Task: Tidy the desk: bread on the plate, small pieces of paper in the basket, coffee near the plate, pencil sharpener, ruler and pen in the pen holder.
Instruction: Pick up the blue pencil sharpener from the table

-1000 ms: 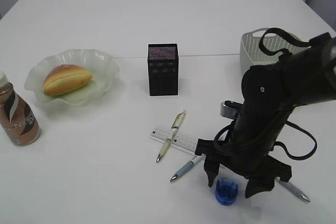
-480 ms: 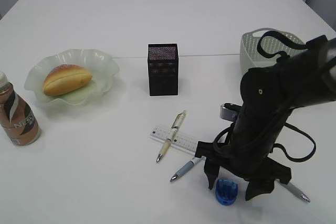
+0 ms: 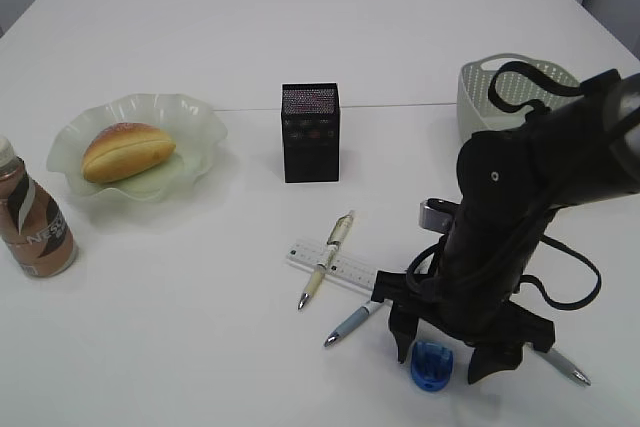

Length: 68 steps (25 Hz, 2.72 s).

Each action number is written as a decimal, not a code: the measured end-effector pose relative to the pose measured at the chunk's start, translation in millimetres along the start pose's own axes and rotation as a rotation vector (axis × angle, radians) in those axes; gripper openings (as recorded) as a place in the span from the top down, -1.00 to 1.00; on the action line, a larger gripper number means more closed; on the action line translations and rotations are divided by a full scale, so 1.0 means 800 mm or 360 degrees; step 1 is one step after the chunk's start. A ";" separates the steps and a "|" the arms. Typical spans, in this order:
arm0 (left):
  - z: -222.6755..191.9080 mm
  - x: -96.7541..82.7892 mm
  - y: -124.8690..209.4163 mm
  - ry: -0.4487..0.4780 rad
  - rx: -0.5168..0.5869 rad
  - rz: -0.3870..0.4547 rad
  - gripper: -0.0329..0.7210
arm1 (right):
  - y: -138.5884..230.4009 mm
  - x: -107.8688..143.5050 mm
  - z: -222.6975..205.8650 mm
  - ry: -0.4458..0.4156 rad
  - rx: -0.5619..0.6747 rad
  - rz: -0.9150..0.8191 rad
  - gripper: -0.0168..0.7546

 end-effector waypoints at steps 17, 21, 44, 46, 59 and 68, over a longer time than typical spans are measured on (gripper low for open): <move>0.000 0.000 0.000 0.0000 0.0000 0.0000 -0.41 | 0.001 -0.002 0.000 0.0021 0.0013 0.0005 -0.53; 0.000 0.000 0.000 0.0000 0.0000 0.0000 -0.41 | 0.002 -0.002 0.000 0.0022 0.0015 0.0005 -0.53; 0.000 0.000 0.000 0.0000 0.0000 0.0000 -0.41 | 0.004 -0.005 0.001 0.0048 0.0037 0.0007 0.04; 0.000 0.000 0.000 0.0000 0.0000 0.0000 -0.41 | 0.004 -0.005 0.001 0.0053 0.0041 0.0007 0.06; 0.000 0.000 0.000 0.0000 0.0000 0.0000 -0.41 | 0.009 -0.011 0.001 0.0096 0.0095 0.0253 0.07; 0.000 0.000 0.000 0.0000 0.0000 0.0000 -0.41 | -0.001 0.008 0.015 0.0026 0.0053 0.0798 0.07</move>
Point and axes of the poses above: a point on each arm's last joint axis where the gripper is mounted, z pointing back along that axis away from the gripper, x along the wrist's bending axis when the last joint is at zero, y = z × x, the point moved 5 cm from there along -z, pointing out along that axis toward the gripper, and after that the axes turned 8 degrees about -z, right-handed, at the moved point
